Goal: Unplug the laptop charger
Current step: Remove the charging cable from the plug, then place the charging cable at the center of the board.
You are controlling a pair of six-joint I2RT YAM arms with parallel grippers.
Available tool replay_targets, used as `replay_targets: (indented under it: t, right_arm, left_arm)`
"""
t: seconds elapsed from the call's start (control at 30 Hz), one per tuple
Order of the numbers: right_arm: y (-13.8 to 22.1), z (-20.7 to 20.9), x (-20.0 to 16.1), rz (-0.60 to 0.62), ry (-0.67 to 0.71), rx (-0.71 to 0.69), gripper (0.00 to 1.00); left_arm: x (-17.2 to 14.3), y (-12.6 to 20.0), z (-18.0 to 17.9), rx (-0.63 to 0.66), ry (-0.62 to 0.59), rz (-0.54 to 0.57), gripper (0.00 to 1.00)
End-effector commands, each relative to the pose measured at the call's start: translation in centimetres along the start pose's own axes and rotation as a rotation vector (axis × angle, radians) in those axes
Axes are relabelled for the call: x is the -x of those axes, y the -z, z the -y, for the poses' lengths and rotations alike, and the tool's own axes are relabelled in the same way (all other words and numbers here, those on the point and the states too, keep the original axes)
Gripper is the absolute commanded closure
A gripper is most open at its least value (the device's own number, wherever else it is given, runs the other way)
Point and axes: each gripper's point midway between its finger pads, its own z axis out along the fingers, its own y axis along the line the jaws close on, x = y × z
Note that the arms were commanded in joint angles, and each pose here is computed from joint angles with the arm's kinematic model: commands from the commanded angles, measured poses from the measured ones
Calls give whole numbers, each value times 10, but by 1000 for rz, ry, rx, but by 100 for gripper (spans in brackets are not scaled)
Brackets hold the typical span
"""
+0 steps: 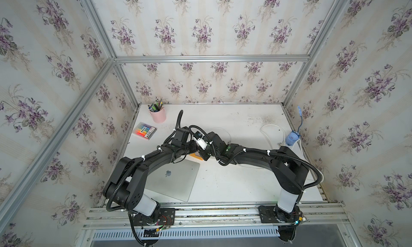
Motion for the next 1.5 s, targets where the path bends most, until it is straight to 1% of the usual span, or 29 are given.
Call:
replay_targets:
  t: [0.0, 0.13, 0.33, 0.63, 0.83, 0.87, 0.97, 1.07, 1.13, 1.17, 1.23, 1.33, 1.4, 1.47]
  right_arm:
    - [-3, 2, -15, -53, 5, -12, 100]
    - [0, 3, -11, -40, 2, -15, 100]
    - [12, 5, 8, 17, -11, -25, 100]
    - [24, 10, 25, 72, -33, -52, 100]
    - [18, 13, 20, 51, -31, -66, 100]
    - [20, 14, 21, 57, -30, -74, 100]
    - [28, 23, 29, 76, -19, -124, 100]
    - [40, 56, 29, 67, -32, -252, 100]
    - [49, 94, 22, 50, -106, -340, 100]
    - [53, 120, 11, 24, -173, -386, 100]
    - [59, 171, -21, -45, -301, -474, 100]
    - [73, 232, -76, -149, -434, -593, 100]
    - [79, 252, -103, -191, -485, -628, 100]
    - [83, 263, -123, -217, -518, -655, 100]
  left_arm:
    - [-15, 0, -11, 43, 21, -53, 79]
    - [-15, 0, -13, 51, 26, -52, 79]
    - [-22, -6, -19, 61, 36, -57, 79]
    - [-29, -13, -24, 69, 41, -71, 80]
    - [-31, -14, -24, 68, 40, -74, 80]
    - [-28, -13, -28, 93, 38, -60, 80]
    - [-28, -13, -28, 95, 34, -62, 80]
    - [-26, -12, -27, 94, 31, -59, 80]
    - [-25, -10, -26, 95, 29, -56, 79]
    - [-24, -9, -26, 96, 29, -54, 80]
    - [-22, -7, -24, 95, 26, -49, 80]
    - [-20, -6, -23, 94, 24, -50, 80]
    - [-20, -6, -22, 93, 22, -50, 80]
    - [-19, -5, -22, 93, 21, -46, 80]
